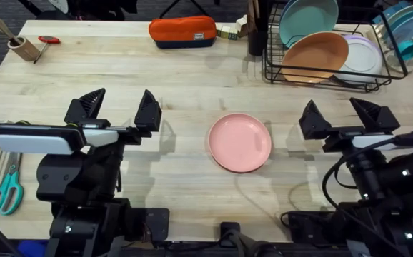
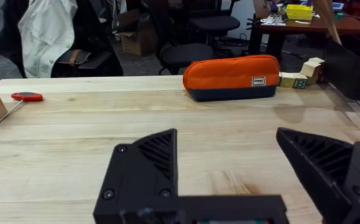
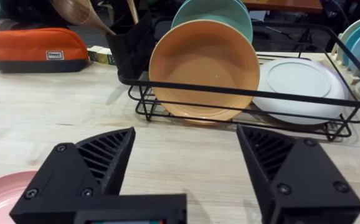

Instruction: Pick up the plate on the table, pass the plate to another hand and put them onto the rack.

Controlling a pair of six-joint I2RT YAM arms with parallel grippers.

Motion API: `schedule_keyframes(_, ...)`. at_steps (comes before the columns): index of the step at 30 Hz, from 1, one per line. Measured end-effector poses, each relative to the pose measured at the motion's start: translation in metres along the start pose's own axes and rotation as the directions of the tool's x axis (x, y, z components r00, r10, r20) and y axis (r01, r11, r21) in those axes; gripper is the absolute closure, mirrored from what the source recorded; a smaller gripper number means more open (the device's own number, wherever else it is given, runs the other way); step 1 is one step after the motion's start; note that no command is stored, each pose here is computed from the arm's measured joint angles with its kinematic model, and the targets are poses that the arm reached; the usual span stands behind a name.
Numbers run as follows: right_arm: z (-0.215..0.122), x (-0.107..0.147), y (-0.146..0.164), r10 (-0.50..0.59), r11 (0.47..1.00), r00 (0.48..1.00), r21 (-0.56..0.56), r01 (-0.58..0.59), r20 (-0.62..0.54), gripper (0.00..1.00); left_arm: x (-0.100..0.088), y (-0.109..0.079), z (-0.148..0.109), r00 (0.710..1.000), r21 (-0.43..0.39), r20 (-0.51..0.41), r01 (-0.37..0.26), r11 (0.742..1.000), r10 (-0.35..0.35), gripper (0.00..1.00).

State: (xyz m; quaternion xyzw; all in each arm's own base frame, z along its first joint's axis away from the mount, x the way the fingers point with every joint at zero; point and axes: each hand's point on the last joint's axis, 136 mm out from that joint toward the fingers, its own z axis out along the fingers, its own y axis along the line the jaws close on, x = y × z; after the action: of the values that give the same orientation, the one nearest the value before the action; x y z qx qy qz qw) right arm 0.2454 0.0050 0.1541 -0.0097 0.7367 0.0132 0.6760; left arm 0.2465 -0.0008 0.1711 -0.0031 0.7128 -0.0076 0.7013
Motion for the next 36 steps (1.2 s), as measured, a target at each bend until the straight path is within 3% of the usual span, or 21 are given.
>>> schedule_keyframes(19, 0.0, 0.001, -0.001, 0.0, 1.0, 1.0, 0.002, 0.0, -0.004, 0.006, 0.0, -0.001, 0.0, 1.0, 0.004, -0.002, 0.0, 1.0, 0.0, 0.008)
schedule_keyframes(25, -0.004, 0.001, -0.001, 0.002, 1.0, 0.999, 0.006, -0.002, -0.046, 0.007, 0.015, -0.003, -0.005, 0.994, 0.015, -0.106, 0.003, 1.0, -0.001, 0.008)
schedule_keyframes(27, -0.008, -0.002, -0.001, 0.003, 1.0, 0.997, 0.006, -0.003, -0.077, 0.007, 0.009, -0.003, -0.009, 0.991, 0.017, -0.132, 0.004, 1.0, -0.002, 0.008)
schedule_keyframes(36, -0.019, -0.056, 0.0, 0.001, 1.0, 0.992, 0.006, -0.001, -0.125, 0.006, -0.053, -0.005, -0.023, 0.986, 0.02, -0.168, 0.005, 1.0, -0.002, 0.008)
